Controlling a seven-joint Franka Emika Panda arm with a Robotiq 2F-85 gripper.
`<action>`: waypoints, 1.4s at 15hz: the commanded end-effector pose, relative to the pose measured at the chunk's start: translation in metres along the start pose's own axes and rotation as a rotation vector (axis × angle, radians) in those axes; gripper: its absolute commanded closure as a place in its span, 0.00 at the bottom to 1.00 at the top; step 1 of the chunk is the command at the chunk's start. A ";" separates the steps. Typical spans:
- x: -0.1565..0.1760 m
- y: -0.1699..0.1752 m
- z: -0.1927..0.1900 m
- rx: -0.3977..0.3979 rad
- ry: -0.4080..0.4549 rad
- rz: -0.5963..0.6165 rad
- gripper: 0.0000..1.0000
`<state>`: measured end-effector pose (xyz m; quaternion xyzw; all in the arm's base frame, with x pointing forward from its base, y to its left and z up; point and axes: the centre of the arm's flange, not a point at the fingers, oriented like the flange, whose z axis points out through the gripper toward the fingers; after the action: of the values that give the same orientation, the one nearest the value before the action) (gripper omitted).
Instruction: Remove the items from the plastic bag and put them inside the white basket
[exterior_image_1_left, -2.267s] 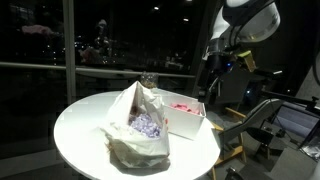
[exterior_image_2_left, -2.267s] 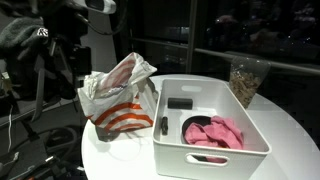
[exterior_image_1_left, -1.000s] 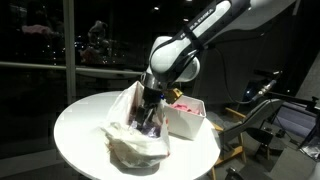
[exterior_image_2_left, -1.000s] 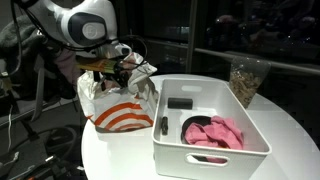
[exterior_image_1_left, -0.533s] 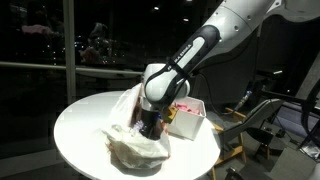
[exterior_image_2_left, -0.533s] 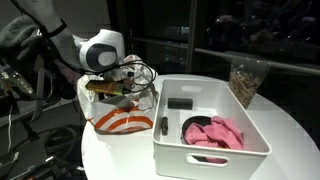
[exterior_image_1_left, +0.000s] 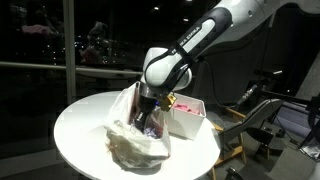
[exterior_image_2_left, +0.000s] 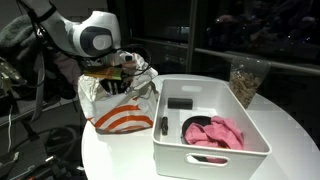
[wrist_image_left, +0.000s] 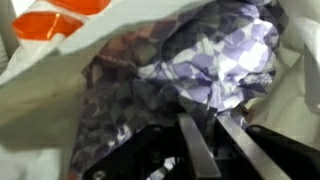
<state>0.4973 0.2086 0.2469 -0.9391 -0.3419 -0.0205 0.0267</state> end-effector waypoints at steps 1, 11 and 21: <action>-0.007 -0.006 -0.079 -0.051 0.076 0.027 0.94; -0.048 -0.056 -0.288 -0.326 0.305 0.145 0.91; -0.049 -0.005 -0.173 -0.140 0.189 0.103 0.46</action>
<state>0.4239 0.1788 0.4706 -0.9505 -0.2761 -0.1370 -0.0398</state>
